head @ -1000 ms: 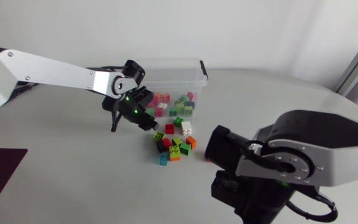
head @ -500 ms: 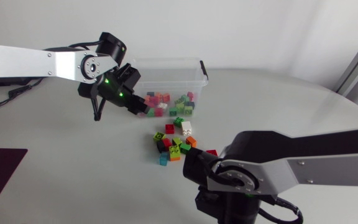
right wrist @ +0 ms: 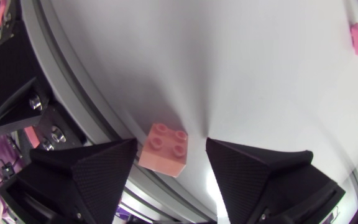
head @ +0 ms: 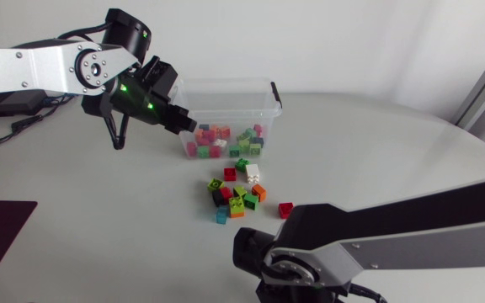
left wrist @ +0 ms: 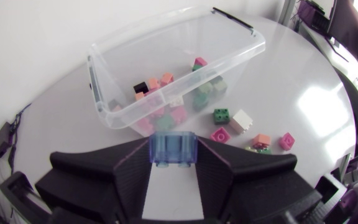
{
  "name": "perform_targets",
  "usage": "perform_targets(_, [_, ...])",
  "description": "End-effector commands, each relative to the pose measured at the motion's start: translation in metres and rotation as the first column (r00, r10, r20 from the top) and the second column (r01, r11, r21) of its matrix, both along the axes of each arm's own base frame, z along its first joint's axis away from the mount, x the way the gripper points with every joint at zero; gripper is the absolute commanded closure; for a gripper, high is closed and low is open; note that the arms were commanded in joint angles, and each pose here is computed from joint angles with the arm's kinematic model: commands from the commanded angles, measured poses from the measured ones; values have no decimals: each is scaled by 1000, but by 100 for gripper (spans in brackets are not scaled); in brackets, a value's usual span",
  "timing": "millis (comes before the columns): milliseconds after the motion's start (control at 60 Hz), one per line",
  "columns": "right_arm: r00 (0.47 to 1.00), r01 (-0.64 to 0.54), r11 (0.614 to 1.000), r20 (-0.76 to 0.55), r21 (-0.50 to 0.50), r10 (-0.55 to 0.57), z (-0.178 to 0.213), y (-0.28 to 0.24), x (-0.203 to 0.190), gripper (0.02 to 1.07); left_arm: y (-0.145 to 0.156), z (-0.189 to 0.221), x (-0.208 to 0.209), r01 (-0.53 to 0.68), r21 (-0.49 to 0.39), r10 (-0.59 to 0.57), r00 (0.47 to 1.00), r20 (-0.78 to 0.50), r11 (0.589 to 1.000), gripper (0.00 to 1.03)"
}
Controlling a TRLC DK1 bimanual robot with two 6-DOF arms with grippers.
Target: Place the duplo bricks in the container
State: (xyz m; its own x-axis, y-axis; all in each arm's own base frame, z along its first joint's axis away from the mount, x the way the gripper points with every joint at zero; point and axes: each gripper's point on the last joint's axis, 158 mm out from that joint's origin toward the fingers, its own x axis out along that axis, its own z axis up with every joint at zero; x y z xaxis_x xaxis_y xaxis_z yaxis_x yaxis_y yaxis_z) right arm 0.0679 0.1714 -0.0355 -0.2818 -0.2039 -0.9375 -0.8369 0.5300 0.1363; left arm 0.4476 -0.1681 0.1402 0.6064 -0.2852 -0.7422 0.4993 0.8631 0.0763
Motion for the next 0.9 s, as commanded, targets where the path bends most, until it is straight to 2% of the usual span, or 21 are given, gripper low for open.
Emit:
perform_targets(0, [999,11,999,-36,-47,-13,-2,-9,-11,45,-2,24,8,-20,-52,23,998,53,998,66])
perform_targets(83, [999,42,999,-20,-27,-43,0,-9,-2,64,-2,31,16,-36,-80,43,995,85,996,66])
perform_targets(133, [998,57,998,-9,-18,-57,2,-10,3,69,-4,36,21,-36,-95,47,993,111,995,66])
perform_targets(283, [996,72,997,43,14,-72,11,-9,17,73,-16,37,35,-38,-130,57,988,142,991,66])
perform_targets(583, [973,166,973,136,157,-188,46,1,67,74,-26,24,70,-78,-167,103,984,146,983,63])
perform_targets(883, [954,166,951,202,263,-222,76,1,95,74,-31,25,106,-122,-184,157,969,193,975,62])
